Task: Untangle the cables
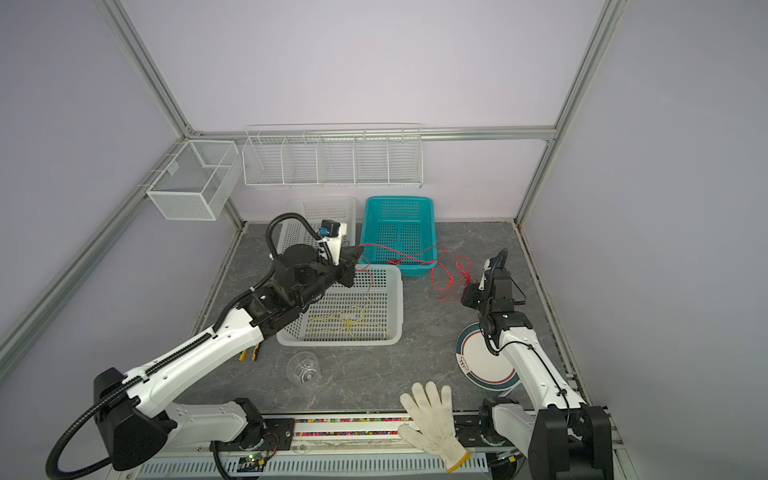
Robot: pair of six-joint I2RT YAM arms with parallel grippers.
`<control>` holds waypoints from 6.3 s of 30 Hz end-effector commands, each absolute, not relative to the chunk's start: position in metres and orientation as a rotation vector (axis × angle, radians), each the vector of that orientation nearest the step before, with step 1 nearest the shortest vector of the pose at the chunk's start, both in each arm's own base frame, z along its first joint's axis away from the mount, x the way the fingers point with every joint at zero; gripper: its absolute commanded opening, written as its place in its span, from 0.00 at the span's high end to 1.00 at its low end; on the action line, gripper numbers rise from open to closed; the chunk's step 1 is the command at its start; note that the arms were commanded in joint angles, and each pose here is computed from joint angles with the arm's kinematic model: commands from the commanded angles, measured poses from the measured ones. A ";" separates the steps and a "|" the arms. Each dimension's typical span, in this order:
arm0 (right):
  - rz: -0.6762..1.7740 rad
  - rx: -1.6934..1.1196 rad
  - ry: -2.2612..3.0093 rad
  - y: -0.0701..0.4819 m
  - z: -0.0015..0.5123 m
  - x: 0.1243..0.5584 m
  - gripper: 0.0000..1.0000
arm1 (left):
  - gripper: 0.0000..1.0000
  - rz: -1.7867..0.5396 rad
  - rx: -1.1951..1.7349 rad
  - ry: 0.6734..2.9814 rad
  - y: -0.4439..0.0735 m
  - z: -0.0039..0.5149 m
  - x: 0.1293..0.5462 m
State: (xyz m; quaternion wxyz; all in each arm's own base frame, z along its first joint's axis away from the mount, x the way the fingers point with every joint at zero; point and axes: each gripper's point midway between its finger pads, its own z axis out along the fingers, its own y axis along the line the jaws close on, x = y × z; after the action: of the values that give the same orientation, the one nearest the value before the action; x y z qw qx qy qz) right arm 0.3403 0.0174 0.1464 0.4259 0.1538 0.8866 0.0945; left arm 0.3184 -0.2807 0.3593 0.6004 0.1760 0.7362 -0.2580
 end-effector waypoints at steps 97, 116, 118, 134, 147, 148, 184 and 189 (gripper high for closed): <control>0.388 0.209 1.996 0.027 0.238 0.295 0.93 | 0.51 -1.133 0.890 1.784 -0.457 0.240 0.260; 0.513 0.043 2.000 0.055 0.250 0.296 0.93 | 0.01 -1.018 0.905 1.659 -0.434 0.270 0.258; 0.511 0.043 1.997 0.055 0.251 0.297 0.93 | 0.01 -1.018 0.909 1.651 -0.433 0.271 0.257; 0.544 -0.007 1.968 0.062 0.260 0.312 0.93 | 0.01 -0.922 1.041 1.662 -0.423 0.247 0.248; 0.662 -0.195 1.888 0.088 0.280 0.302 0.93 | 0.01 -0.430 0.911 1.793 -0.396 0.242 0.314; 0.676 -0.208 1.884 0.091 0.281 0.301 0.93 | 0.01 -0.451 0.912 1.764 -0.399 0.247 0.313; 0.828 -0.347 1.870 0.120 0.281 0.292 0.93 | 0.28 -0.920 1.040 1.249 -0.486 0.318 0.282; 0.819 -0.335 1.888 0.119 0.277 0.293 0.94 | 0.43 -0.940 1.028 1.243 -0.492 0.319 0.285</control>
State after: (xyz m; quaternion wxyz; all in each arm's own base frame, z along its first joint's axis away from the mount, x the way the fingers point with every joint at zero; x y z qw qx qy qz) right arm 0.2909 0.1164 0.2664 0.4909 -0.1225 0.7908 0.3444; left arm 0.2850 -0.4848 0.3054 0.5864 0.4459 0.5535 -0.3886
